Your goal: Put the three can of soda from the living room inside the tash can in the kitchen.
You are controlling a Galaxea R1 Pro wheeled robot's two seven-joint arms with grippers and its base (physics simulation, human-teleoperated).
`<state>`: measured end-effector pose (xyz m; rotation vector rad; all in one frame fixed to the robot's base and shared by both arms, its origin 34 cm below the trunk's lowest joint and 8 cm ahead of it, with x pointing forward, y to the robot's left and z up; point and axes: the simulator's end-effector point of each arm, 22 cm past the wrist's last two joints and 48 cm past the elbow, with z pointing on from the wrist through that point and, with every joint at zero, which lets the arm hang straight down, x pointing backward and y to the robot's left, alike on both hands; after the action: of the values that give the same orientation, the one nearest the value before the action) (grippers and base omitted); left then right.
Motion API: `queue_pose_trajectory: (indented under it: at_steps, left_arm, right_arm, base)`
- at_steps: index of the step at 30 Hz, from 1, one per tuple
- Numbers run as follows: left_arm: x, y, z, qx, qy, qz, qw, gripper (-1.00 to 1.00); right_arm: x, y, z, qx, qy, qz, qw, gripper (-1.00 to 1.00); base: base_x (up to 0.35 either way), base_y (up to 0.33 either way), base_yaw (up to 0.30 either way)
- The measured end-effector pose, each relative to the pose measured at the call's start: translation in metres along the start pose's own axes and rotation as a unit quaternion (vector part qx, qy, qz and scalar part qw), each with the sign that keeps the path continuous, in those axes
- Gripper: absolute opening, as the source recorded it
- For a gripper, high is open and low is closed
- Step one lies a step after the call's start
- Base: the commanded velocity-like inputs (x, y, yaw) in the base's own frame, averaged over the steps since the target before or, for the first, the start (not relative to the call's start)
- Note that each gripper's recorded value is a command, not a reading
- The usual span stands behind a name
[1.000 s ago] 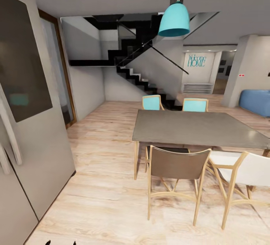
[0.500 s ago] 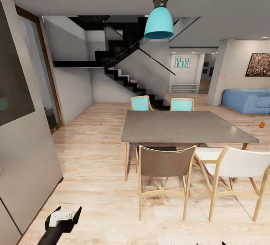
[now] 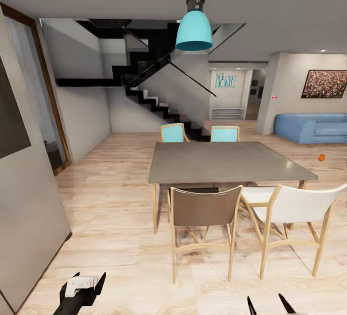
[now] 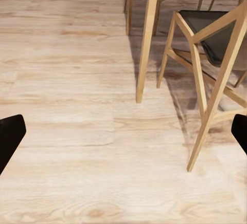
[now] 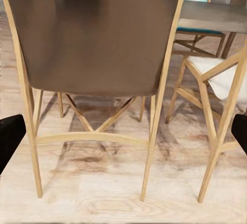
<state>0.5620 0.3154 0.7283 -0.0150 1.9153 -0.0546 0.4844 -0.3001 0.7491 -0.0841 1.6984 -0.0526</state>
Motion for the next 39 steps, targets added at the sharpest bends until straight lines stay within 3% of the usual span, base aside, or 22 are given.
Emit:
queue_pose_trajectory:
  at_steps: [3, 8, 12, 18, 21, 22, 39]
  left_arm:
    - [-0.001, -0.001, 0.000, 0.001, -0.002, 0.000, 1.0000, 1.00]
    - [-0.001, -0.001, -0.001, 0.000, -0.002, 0.001, 1.0000, 1.00]
    - [-0.002, -0.001, -0.001, 0.000, -0.002, 0.001, 1.0000, 1.00]
    - [-0.001, -0.001, -0.001, 0.000, -0.002, 0.001, 1.0000, 1.00]
    - [-0.001, -0.001, -0.001, 0.000, -0.002, 0.000, 1.0000, 1.00]
    - [-0.001, -0.001, -0.001, 0.000, -0.001, 0.000, 1.0000, 1.00]
    - [-0.005, 0.000, -0.001, -0.002, -0.007, 0.000, 1.0000, 1.00]
  right_arm:
    - [-0.028, 0.007, 0.018, -0.015, 0.017, 0.001, 0.9997, 1.00]
    - [-0.039, 0.014, 0.028, -0.034, 0.030, 0.004, 0.9990, 1.00]
    - [-0.033, 0.011, 0.028, -0.032, 0.039, 0.005, 0.9987, 1.00]
    - [-0.022, -0.020, 0.025, -0.002, 0.051, 0.007, 0.9987, 1.00]
    - [-0.019, -0.028, 0.023, -0.001, 0.052, 0.021, 0.9984, 1.00]
    - [-0.014, -0.031, 0.021, -0.002, 0.056, 0.039, 0.9977, 1.00]
    - [-0.005, -0.034, 0.018, 0.000, 0.062, 0.057, 0.9964, 1.00]
  base:
    - [0.000, 0.000, -0.017]
    - [0.000, 0.000, -0.005]
    - [0.000, 0.000, -0.001]
    - [0.000, 0.000, -0.007]
    - [0.000, 0.000, -0.115]
    - [0.000, 0.000, -0.187]
    - [0.000, 0.000, -0.216]
